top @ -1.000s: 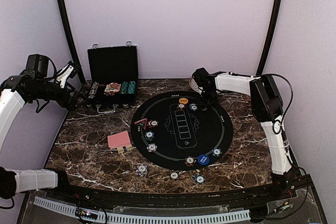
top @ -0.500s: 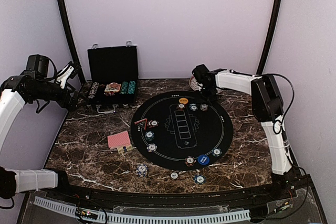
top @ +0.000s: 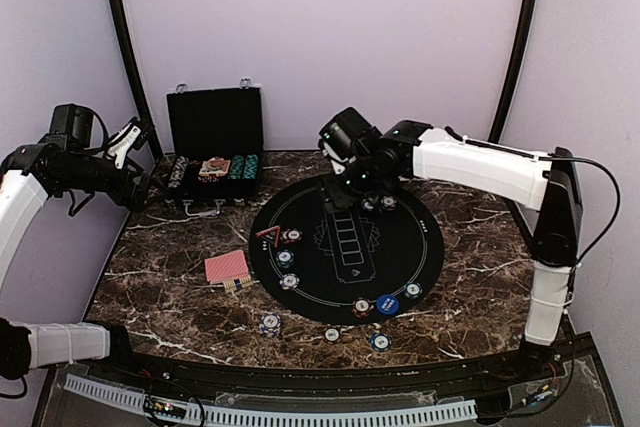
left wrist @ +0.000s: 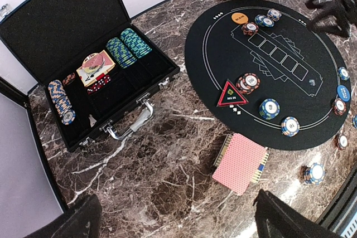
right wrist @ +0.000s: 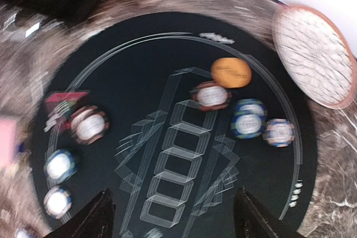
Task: Distribute texas hold em gaming equipment
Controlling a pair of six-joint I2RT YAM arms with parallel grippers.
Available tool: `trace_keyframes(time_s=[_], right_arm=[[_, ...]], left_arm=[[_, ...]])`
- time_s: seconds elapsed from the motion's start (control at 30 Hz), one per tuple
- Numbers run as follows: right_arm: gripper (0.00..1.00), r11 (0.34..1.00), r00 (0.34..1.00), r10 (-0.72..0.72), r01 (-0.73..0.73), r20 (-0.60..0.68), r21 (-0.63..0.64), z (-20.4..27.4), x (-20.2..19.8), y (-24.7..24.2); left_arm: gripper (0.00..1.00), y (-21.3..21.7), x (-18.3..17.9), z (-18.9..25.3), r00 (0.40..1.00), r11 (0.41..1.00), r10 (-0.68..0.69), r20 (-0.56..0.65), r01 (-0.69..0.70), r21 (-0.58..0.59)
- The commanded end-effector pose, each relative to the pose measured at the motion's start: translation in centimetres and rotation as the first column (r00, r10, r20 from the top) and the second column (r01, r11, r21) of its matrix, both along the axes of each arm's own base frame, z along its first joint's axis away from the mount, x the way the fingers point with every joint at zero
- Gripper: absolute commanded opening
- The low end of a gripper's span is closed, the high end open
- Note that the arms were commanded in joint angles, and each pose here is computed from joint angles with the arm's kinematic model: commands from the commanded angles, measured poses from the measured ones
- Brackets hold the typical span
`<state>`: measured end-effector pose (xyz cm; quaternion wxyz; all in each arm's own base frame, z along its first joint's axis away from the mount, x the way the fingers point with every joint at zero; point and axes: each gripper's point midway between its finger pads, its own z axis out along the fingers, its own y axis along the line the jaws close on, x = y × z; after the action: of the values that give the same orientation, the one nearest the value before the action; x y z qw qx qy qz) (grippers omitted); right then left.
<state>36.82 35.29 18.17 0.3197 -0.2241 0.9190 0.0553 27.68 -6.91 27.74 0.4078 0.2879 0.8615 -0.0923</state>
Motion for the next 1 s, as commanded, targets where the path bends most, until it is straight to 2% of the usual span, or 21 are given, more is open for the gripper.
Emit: trace_keyframes(time_s=[0.0,0.2,0.4,0.67,0.97], right_arm=[[0.77,0.982,0.977,0.19,-0.191,-0.099,-0.001,-1.4,-8.8,4.7],[0.84,0.903,0.88,0.424,-0.429,-0.213,0.025,-4.7,-19.0,11.8],[0.92,0.836,0.806,0.538,-0.549,-0.246,0.028,-7.8,-23.9,15.6],[0.96,0.832,0.809,0.53,-0.555,-0.255,-0.031,-10.0,-23.9,15.8],[0.91,0.832,0.8,0.515,-0.553,-0.308,-0.044,-12.0,-23.3,15.1]], left_arm=[[0.99,0.2,-0.3,-0.1,1.0,1.0,-0.003,0.011,0.002,0.014],[0.99,0.0,-0.7,-1.2,1.0,1.0,-0.018,-0.014,0.018,0.009],[0.99,-0.3,-1.7,-1.9,0.999,0.999,-0.039,-0.032,0.039,0.002],[0.99,-0.8,-3.0,-2.0,0.997,0.998,-0.058,-0.041,0.057,-0.023],[0.99,-1.1,-2.4,-1.5,0.997,0.997,-0.069,-0.031,0.068,-0.042]])
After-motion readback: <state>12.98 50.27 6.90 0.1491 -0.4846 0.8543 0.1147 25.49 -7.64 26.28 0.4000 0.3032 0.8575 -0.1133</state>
